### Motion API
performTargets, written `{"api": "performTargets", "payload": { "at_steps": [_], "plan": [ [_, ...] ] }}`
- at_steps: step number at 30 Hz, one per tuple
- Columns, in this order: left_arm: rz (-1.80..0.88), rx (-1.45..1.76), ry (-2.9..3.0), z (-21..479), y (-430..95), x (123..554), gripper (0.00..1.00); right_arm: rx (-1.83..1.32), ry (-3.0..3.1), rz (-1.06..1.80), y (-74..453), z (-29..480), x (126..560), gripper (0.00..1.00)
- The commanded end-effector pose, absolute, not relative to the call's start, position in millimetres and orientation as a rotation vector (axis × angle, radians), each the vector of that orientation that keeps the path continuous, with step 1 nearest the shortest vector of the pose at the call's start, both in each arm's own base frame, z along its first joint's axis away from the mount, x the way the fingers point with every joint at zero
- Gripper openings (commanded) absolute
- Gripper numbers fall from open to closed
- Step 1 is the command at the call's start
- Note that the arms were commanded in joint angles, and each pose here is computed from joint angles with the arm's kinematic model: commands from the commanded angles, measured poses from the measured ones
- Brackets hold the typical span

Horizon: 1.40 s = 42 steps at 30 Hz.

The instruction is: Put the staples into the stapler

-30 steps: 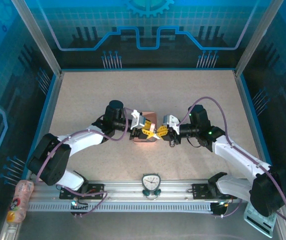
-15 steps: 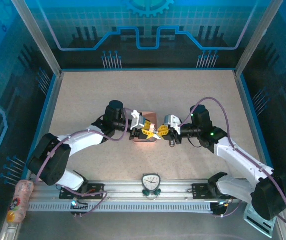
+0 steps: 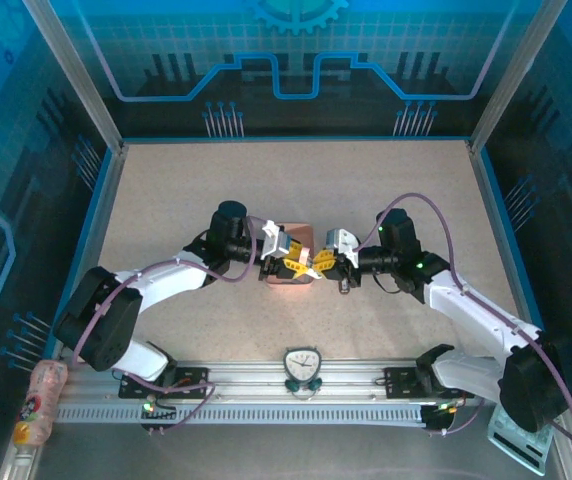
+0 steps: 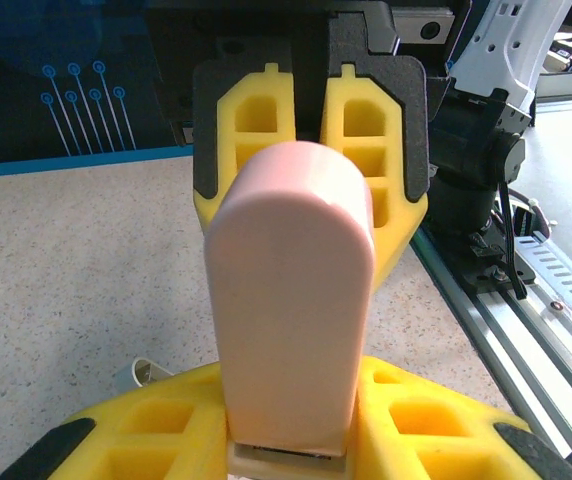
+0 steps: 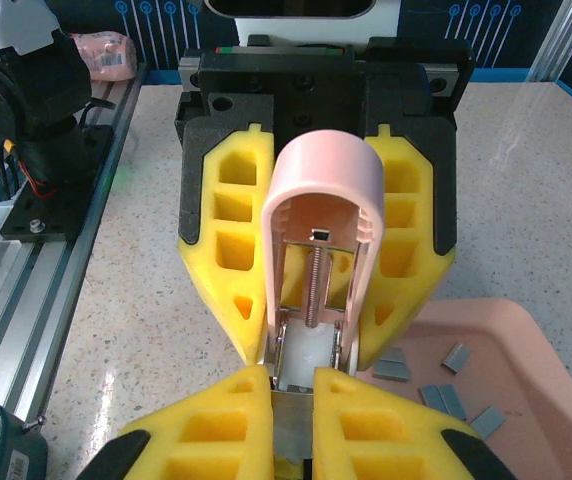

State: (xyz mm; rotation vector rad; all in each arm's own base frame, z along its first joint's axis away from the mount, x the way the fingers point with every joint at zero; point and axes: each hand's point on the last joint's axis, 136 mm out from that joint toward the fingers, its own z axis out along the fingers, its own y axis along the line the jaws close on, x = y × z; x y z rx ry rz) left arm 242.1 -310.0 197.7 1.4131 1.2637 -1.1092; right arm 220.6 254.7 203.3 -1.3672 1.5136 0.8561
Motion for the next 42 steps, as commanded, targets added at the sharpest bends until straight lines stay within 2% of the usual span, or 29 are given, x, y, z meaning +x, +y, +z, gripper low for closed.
{"api": "performTargets", "payload": {
  "at_steps": [1, 24, 34, 42],
  "plan": [
    [-1.124, 1.447, 1.166, 214, -311, 231, 0.29, -1.382, 1.468, 0.847, 260, 213, 222, 0.13],
    [-1.131, 1.442, 1.149, 219, -311, 230, 0.29, -1.414, 1.521, 0.823, 253, 204, 216, 0.13],
    [-1.124, 1.448, 1.170, 212, -311, 231, 0.29, -1.368, 1.429, 0.808, 251, 232, 215, 0.13],
    [-1.136, 1.453, 1.161, 214, -312, 229, 0.29, -1.380, 1.440, 0.836, 255, 225, 218, 0.13]
  ]
}}
